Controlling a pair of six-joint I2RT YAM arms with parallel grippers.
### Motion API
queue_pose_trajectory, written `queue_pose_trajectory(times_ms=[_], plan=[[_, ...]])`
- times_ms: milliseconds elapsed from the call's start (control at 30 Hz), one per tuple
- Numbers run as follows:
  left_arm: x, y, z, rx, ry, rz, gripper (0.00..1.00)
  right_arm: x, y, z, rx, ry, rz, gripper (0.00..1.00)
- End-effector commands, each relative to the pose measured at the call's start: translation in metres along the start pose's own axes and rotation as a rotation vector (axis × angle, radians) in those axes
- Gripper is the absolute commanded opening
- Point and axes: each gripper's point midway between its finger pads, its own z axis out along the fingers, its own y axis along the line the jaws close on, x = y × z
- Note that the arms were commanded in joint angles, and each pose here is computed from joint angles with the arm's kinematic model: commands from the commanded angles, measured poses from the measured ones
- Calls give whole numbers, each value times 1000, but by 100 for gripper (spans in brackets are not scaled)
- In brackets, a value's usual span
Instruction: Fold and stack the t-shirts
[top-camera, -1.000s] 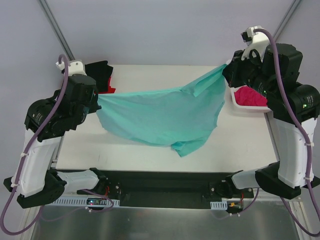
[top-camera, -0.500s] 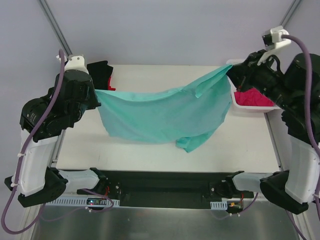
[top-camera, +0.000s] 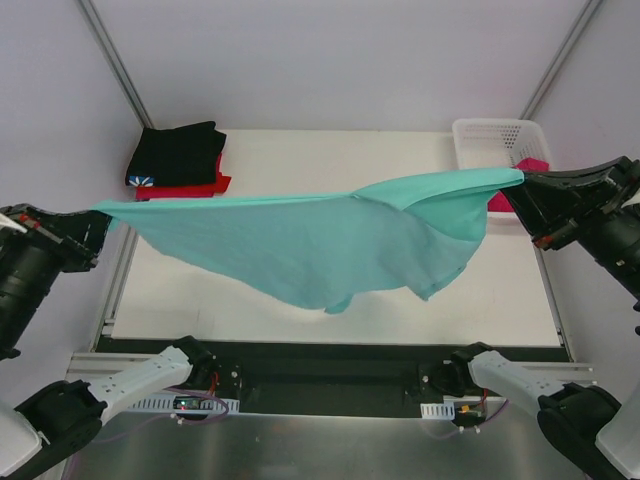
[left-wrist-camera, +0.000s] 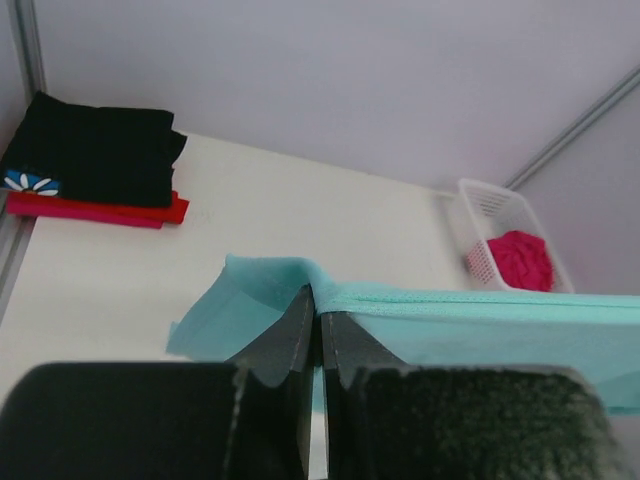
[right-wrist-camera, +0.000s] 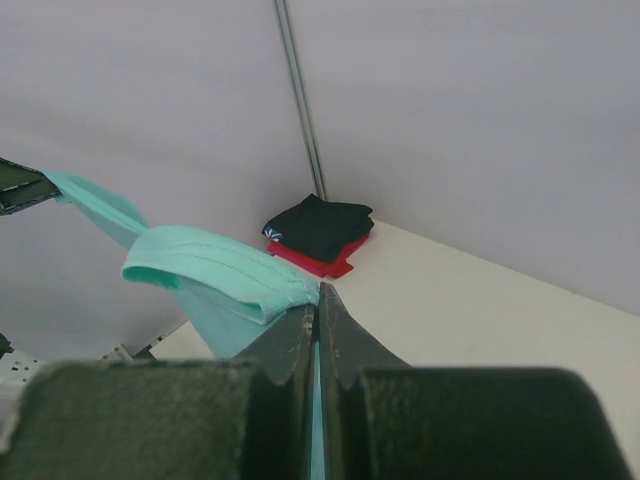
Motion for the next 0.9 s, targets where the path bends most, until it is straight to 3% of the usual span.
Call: queue_pose_trajectory(times_ms=[0,433,867], plan=[[-8,-12,5,39,-19,13,0,-24,5,7,-18,-74,16,1],[10,-37,61,15,64,76,0,-5,-25,65,35,17,15,1],[18,-28,65,-26,75,100,0,-13,-28,61,55,-9,10,1]])
